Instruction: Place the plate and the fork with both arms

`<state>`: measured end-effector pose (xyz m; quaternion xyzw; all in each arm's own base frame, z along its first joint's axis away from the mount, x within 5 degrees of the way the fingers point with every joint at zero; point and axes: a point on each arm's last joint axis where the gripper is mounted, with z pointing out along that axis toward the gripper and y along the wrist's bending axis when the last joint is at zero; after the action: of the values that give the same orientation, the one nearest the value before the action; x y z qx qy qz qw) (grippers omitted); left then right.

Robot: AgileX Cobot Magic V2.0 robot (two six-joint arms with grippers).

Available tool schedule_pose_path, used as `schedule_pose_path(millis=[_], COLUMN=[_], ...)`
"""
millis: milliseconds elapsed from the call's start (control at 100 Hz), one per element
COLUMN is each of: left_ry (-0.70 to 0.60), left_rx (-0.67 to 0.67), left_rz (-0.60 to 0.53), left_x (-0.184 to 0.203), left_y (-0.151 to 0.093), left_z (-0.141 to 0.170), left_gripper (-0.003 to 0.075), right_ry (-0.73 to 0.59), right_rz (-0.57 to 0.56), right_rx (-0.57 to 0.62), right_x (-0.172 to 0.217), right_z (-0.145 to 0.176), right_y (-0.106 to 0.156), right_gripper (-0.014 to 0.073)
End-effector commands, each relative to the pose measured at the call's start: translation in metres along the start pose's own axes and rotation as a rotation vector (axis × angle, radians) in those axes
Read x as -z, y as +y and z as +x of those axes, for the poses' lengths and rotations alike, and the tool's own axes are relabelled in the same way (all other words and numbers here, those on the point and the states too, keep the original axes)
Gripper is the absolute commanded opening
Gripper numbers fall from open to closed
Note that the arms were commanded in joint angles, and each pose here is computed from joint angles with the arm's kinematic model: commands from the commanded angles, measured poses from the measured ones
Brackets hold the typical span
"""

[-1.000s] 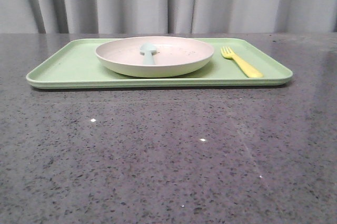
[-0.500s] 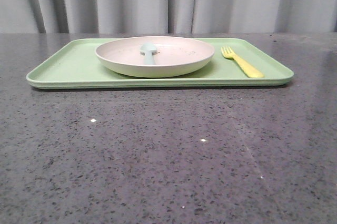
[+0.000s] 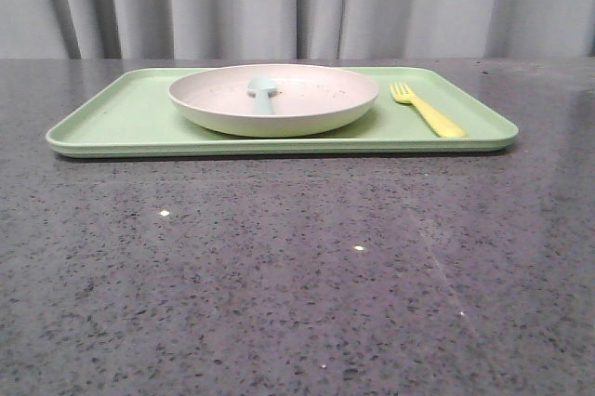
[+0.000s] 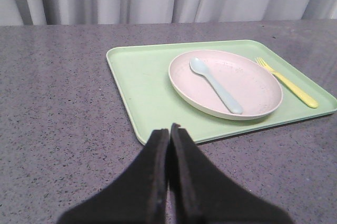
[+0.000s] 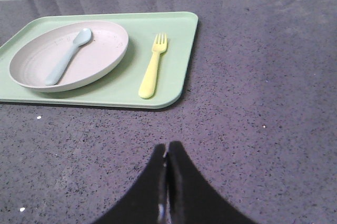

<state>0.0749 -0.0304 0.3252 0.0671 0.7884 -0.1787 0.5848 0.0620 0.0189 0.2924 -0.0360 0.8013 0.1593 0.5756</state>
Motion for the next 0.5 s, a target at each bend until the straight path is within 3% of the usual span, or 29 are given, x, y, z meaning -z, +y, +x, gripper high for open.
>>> schedule_pose_path(millis=[0, 300, 490], left_ry=[-0.085, -0.196, -0.315], left_rx=[0.001, 0.019, -0.067], left_rz=[0.021, -0.085, -0.188], left_x=[0.001, 0.0, 0.008], left_y=[-0.002, 0.012, 0.022], left_z=[-0.011, 0.011, 0.027], left_gripper=[-0.002, -0.002, -0.002], right_ry=[-0.1, -0.1, -0.1], right_rz=[-0.022, -0.022, -0.022], right_rx=[0.016, 0.016, 0.016], right_x=[0.003, 0.003, 0.003], right_z=[-0.015, -0.015, -0.015], right_y=[0.003, 0.003, 0.003], right_gripper=[-0.0068, -0.0068, -0.0068])
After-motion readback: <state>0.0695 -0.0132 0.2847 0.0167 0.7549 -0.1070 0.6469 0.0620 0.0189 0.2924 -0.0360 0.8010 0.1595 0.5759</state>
